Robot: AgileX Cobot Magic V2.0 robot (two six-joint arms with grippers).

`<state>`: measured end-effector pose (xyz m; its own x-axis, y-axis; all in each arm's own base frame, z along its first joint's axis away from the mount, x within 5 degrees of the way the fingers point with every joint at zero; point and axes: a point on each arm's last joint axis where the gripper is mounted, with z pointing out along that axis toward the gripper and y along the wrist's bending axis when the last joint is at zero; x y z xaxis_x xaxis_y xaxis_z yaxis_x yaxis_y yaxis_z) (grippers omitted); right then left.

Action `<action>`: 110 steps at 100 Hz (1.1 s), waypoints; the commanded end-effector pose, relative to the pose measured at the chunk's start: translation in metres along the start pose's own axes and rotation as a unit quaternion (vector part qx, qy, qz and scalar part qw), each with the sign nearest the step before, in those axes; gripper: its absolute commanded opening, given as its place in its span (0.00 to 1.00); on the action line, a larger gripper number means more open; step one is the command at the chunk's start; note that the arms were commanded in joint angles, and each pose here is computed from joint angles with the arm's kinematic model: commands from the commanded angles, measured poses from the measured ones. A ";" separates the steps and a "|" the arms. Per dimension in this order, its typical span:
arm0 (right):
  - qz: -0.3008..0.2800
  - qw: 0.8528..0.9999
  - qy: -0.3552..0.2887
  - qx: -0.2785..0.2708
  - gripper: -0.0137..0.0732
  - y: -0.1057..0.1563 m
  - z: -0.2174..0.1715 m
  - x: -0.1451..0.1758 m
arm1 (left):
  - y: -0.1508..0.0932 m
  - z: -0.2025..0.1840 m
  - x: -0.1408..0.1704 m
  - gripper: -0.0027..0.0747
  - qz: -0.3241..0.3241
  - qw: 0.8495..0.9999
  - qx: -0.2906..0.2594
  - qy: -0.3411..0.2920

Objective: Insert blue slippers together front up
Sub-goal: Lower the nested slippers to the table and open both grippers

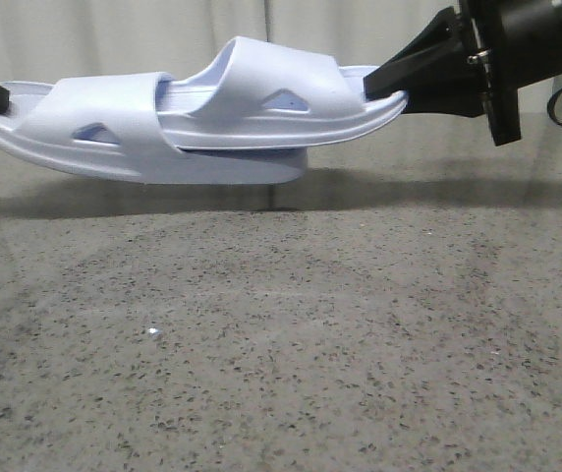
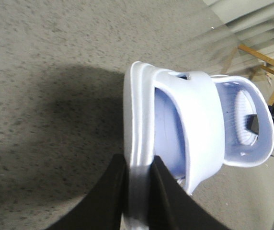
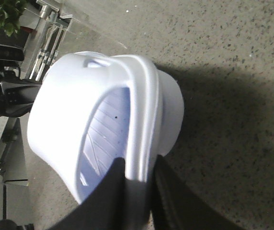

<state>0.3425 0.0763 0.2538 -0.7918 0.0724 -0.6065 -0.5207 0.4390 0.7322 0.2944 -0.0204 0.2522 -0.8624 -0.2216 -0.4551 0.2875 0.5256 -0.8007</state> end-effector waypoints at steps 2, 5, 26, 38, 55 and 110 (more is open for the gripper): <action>-0.037 0.998 -0.036 -0.046 0.25 0.027 -0.028 -0.016 | -0.027 -0.006 -0.006 0.05 0.020 0.998 0.062 -0.014; -0.039 0.997 -0.042 -0.044 0.25 0.027 -0.034 -0.018 | -0.027 -0.006 -0.007 0.05 0.019 0.998 0.059 -0.017; -0.051 0.997 -0.058 -0.007 0.25 0.029 -0.071 -0.021 | -0.024 -0.006 -0.010 0.05 0.016 0.998 0.046 -0.032; -0.057 0.996 -0.064 0.014 0.25 0.031 -0.088 -0.021 | -0.024 -0.006 -0.012 0.05 0.013 0.998 0.042 -0.042; -0.067 0.994 -0.077 0.026 0.25 0.041 -0.100 -0.022 | -0.027 0.005 -0.010 0.05 0.019 0.998 0.035 -0.038; -0.075 0.994 -0.072 0.036 0.25 0.050 -0.103 -0.021 | -0.032 0.027 -0.005 0.40 0.094 0.995 -0.007 -0.028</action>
<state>0.3116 -0.0014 0.3095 -0.6882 0.1256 -0.7146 -0.5239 0.5954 0.6091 0.3013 -0.0540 0.2482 -0.8130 -0.1398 -0.5652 0.3845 0.5999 -0.7016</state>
